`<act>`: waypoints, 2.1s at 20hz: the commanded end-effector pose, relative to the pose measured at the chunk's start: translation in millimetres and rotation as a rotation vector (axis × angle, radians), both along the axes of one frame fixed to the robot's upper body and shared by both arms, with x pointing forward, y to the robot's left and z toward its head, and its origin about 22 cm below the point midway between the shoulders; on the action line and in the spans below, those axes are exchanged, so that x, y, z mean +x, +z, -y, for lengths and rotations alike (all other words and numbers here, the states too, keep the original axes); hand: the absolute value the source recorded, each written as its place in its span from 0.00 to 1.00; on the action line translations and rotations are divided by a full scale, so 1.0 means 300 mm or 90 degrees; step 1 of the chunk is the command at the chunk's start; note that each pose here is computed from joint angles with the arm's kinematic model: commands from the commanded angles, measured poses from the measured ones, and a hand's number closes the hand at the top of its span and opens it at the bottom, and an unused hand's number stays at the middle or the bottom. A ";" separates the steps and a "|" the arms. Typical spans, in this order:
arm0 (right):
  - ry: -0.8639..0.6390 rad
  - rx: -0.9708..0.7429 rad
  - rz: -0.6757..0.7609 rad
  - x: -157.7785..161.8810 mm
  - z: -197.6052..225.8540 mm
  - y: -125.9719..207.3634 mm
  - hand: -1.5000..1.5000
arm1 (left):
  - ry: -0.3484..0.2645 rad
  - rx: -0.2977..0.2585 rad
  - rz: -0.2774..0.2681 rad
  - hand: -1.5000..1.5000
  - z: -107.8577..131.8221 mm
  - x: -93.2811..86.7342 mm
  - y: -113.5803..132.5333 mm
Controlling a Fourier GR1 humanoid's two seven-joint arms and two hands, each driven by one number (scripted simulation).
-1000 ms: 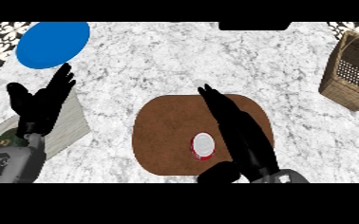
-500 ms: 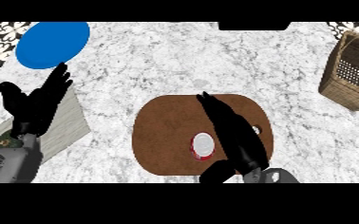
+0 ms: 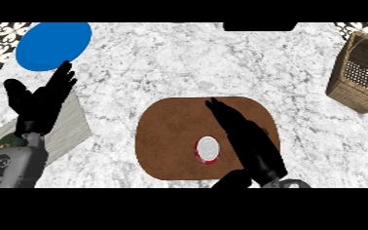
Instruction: Pick the can from the cutting board and place it in the basket
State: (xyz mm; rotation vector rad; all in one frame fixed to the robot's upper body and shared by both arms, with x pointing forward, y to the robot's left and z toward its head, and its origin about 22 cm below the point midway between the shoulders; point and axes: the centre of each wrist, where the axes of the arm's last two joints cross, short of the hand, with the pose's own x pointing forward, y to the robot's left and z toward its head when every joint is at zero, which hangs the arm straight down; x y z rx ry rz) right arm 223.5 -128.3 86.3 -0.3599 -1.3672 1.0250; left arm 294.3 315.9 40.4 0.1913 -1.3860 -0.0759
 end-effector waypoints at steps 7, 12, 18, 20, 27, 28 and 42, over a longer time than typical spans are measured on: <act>0.007 -0.033 0.009 -0.007 -0.024 0.019 0.00 | -0.002 0.000 0.003 0.50 0.061 -0.020 -0.016; 0.000 -0.048 0.002 -0.008 -0.101 -0.074 0.00 | 0.007 0.006 -0.005 0.50 0.029 0.016 0.016; 0.029 -0.107 0.008 -0.038 -0.122 -0.168 1.00 | 0.002 0.000 -0.003 0.50 -0.018 -0.006 0.026; 0.059 -0.140 0.008 -0.008 -0.156 -0.163 1.00 | 0.005 0.001 -0.006 0.50 0.027 -0.007 -0.054; 0.061 -0.133 0.014 0.011 -0.110 -0.244 1.00 | 0.007 0.005 0.007 0.50 -0.018 -0.026 -0.023; 0.062 -0.146 0.010 0.027 -0.186 -0.222 1.00 | -0.001 0.004 0.000 0.50 -0.005 -0.026 -0.026; -0.222 -0.060 -0.001 0.080 -0.227 0.090 1.00 | -0.010 -0.001 -0.007 0.50 -0.027 -0.016 -0.006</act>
